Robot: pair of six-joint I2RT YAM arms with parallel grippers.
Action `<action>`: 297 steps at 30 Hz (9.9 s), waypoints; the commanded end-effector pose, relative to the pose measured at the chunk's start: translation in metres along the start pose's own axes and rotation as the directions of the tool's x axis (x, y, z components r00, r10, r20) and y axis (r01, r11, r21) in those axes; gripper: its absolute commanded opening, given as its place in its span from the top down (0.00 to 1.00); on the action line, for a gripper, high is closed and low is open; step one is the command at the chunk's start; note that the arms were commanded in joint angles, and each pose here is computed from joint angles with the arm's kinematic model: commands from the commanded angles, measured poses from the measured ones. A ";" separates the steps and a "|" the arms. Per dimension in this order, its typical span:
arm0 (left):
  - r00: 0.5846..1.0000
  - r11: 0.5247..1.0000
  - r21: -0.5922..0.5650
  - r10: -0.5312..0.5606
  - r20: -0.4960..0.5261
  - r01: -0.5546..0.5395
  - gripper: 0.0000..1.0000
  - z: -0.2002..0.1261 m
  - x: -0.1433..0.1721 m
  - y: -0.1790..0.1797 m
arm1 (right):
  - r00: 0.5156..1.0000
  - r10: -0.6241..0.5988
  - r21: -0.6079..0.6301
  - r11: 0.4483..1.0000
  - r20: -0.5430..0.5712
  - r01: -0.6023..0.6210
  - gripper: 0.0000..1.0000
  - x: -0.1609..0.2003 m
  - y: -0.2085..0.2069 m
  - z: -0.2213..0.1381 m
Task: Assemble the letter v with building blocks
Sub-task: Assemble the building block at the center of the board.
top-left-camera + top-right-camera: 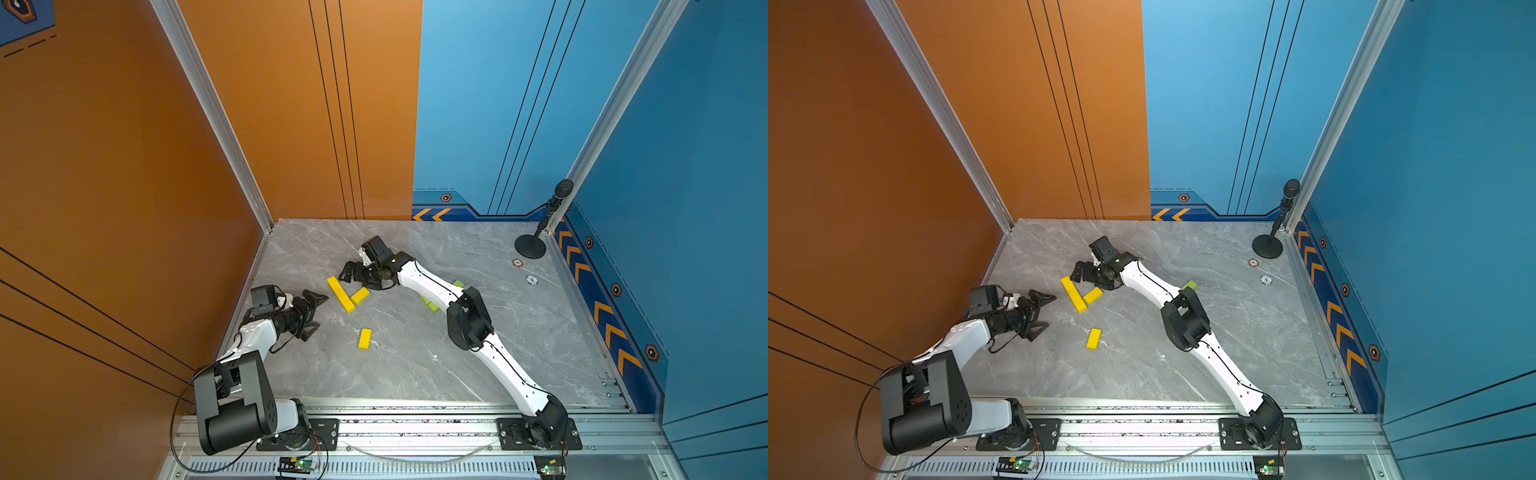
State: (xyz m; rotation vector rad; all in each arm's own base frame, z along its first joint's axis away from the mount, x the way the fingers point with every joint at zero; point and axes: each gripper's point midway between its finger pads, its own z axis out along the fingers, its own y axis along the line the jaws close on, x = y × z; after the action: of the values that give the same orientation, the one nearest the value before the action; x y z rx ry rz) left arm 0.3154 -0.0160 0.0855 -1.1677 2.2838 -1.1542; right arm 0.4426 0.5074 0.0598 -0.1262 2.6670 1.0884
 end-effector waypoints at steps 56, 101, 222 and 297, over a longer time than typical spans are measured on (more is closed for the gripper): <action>0.354 0.166 -0.339 0.692 -0.629 -0.926 0.02 0.093 0.031 -0.118 | 0.870 -0.012 0.184 0.979 0.493 -0.091 0.00 0.003 -0.091 -0.427; 0.257 0.096 -0.249 0.586 -0.768 -0.964 0.38 0.152 0.027 -0.038 | 0.864 0.059 0.159 0.974 0.500 -0.159 0.00 0.037 -0.115 -0.417; -0.031 -0.146 -0.080 0.633 -0.774 -0.986 0.61 0.146 0.026 -0.065 | 0.837 0.095 0.119 0.975 0.539 -0.187 0.00 0.028 -0.103 -0.429; 0.016 -0.089 -0.090 0.615 -0.788 -0.992 0.53 0.154 0.037 -0.039 | 0.891 -0.013 0.242 0.964 0.454 -0.110 0.00 0.022 -0.093 -0.392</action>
State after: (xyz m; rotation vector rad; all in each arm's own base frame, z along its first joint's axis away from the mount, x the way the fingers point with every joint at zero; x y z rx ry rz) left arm 0.4177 -0.1350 0.0259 0.9692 2.9347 0.1142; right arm 0.3599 0.1716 0.2535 0.1964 2.3917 0.6487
